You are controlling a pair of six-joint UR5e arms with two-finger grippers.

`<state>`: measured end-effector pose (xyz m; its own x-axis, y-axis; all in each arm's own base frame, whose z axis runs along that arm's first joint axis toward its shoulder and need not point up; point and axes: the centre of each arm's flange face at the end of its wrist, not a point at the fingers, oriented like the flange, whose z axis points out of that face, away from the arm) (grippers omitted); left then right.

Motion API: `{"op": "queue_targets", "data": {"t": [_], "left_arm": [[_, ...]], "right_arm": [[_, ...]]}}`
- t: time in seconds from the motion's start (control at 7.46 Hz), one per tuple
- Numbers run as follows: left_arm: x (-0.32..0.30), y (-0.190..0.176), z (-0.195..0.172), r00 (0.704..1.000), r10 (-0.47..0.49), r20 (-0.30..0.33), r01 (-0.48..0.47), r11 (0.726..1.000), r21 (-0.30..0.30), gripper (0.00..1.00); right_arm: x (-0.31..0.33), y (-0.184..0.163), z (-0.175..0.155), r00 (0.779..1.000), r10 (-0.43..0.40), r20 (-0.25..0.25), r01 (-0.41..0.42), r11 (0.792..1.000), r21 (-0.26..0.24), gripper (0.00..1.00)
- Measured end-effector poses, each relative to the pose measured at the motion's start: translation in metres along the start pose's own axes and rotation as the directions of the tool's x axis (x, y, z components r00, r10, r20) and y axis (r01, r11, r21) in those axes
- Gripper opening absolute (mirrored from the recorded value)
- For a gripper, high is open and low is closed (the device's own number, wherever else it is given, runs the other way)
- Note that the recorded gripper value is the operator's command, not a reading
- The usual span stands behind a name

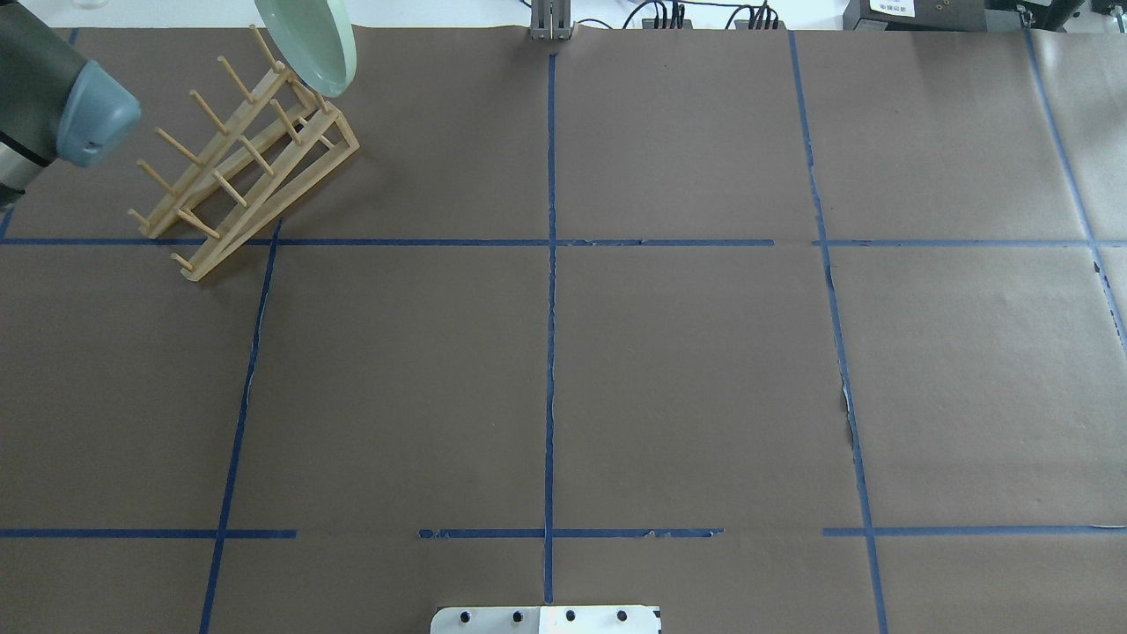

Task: Place plate on table
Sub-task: 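Grasp the plate rim with the left gripper and lift it from the rack, then carry the plate with the left gripper toward the robot, lowering it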

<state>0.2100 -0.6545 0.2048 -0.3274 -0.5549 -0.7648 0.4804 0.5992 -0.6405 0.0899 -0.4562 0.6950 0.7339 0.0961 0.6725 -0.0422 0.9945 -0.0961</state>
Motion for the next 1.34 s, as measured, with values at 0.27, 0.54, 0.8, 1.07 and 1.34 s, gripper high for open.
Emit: {"op": "queue_targets", "data": {"t": [0.27, 0.54, 0.8, 1.07, 1.34], "left_arm": [[0.002, 0.069, 0.057, 0.968, 0.117, 0.221, -0.122, 0.993, 0.007, 0.00], [-0.020, 0.122, 0.105, 0.869, 0.236, 0.434, -0.263, 0.965, 0.003, 0.00], [-0.065, 0.169, 0.145, 0.701, 0.328, 0.633, -0.401, 0.916, -0.030, 0.00], [-0.122, 0.203, 0.172, 0.448, 0.439, 0.779, -0.518, 0.837, -0.174, 0.00], [-0.178, 0.223, 0.194, 0.223, 0.545, 0.808, -0.555, 0.752, -0.354, 0.00]], "right_arm": [[0.000, 0.000, 0.000, 1.000, 0.000, 0.000, 0.000, 1.000, 0.000, 1.00], [0.000, 0.000, 0.000, 1.000, 0.000, 0.000, 0.000, 1.000, 0.000, 1.00], [0.000, 0.000, 0.000, 1.000, 0.000, 0.000, 0.000, 1.000, 0.000, 1.00], [0.000, 0.000, 0.000, 1.000, 0.000, 0.000, 0.000, 1.000, 0.000, 1.00], [0.000, 0.000, 0.000, 1.000, 0.000, 0.000, 0.000, 1.000, 0.000, 1.00]]}}
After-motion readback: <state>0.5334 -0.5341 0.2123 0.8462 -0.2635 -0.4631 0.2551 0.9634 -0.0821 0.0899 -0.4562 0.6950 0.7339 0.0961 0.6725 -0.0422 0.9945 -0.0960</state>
